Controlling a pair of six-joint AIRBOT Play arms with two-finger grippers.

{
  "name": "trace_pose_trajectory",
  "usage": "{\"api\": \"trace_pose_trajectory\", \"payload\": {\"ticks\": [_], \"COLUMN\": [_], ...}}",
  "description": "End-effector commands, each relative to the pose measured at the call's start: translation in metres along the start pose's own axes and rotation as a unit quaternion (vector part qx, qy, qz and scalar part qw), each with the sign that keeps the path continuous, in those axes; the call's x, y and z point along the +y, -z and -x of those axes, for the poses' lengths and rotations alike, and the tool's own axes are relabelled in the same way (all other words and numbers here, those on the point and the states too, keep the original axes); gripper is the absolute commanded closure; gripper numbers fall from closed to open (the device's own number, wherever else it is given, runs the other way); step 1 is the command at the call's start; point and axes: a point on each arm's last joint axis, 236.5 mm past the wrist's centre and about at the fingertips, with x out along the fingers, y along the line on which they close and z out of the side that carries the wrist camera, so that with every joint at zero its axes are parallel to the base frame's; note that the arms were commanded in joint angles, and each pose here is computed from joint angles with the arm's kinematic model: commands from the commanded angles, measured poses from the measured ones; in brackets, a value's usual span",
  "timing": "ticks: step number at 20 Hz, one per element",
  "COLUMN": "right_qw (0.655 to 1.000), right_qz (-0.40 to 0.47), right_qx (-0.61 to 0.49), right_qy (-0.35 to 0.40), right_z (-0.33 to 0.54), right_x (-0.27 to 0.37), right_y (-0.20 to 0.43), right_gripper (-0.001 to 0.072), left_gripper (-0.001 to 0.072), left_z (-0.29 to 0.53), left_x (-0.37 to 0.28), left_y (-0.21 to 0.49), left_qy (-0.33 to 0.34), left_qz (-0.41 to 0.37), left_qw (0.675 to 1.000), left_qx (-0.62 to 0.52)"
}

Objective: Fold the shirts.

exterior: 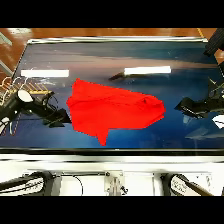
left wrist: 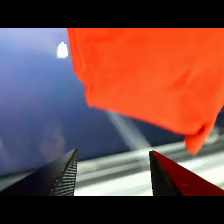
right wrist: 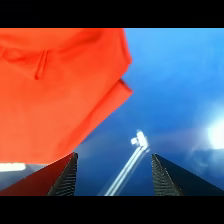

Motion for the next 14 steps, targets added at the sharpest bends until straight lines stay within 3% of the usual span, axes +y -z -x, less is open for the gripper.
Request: {"api": "trace_pose_trajectory", "payload": {"ticks": [1,3,14], "right_qw": [0.999,0.999,0.998], "right_qz": [0.001,0.000,0.000], "right_qx": [0.004,0.008,0.039], "right_qy": [-0.043,-0.045,-0.057], "right_z": [-0.004,-0.004,-0.003], "right_x": [0.015,0.016,0.021], "right_y": [0.006,0.007,0.022], "right_gripper": [0.0135,0.0135,0.0135], "left_gripper": [0.0204,0.0248,0.0260], "left_z": [-0.027,-0.035,-0.039], "left_x": [0.002,-0.005,0.011], "left_y": [-0.010,-0.017,-0.024], "left_qy": [0.044,0.069,0.061], "left_qz": [0.039,0.044,0.034], "left_qw": [0.997,0.996,0.997], "left_qx": [-0.044,-0.045,-0.034]}}
